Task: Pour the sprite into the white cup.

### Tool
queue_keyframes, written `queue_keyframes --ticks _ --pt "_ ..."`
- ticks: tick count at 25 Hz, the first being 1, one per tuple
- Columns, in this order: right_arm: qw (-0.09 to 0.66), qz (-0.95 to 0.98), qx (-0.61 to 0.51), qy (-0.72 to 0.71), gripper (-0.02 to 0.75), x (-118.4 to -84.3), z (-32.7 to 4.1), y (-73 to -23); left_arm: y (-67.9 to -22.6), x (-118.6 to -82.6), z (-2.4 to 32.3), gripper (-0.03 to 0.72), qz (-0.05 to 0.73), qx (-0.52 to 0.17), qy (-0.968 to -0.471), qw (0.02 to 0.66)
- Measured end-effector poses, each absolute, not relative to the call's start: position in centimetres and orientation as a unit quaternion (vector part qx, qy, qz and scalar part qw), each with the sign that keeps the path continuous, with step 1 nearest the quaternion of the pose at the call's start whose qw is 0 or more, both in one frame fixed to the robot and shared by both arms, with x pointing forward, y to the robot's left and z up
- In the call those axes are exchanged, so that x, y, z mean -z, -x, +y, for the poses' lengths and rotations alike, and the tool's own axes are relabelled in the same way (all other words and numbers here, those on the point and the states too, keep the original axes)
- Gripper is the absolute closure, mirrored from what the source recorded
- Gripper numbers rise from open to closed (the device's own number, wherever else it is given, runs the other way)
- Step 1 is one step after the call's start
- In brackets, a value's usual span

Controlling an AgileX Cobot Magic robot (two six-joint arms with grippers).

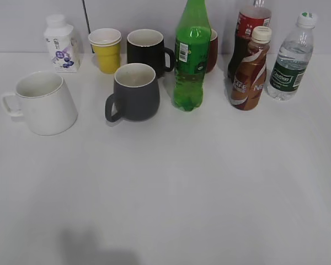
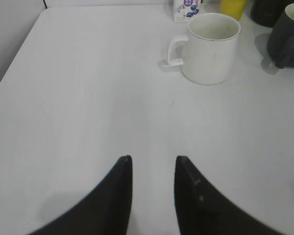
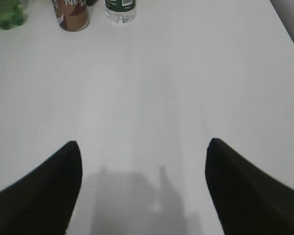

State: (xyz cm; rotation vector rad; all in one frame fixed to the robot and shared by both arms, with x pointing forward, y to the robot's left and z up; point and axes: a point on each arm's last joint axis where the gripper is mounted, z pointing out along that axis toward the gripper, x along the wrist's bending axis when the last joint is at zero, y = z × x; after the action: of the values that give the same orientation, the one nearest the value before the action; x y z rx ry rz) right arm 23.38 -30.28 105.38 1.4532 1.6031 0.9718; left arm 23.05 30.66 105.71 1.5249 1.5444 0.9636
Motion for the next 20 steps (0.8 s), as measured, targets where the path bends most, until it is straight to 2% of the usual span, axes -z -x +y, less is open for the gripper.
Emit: queue_keyframes --ticks 20 --pt "0.375 0.626 -0.38 -0.568 0.15 -105.38 -30.28 -23.38 -23.05 -105.71 30.66 0.452 0.603 -0.376 -0.596 0.374"
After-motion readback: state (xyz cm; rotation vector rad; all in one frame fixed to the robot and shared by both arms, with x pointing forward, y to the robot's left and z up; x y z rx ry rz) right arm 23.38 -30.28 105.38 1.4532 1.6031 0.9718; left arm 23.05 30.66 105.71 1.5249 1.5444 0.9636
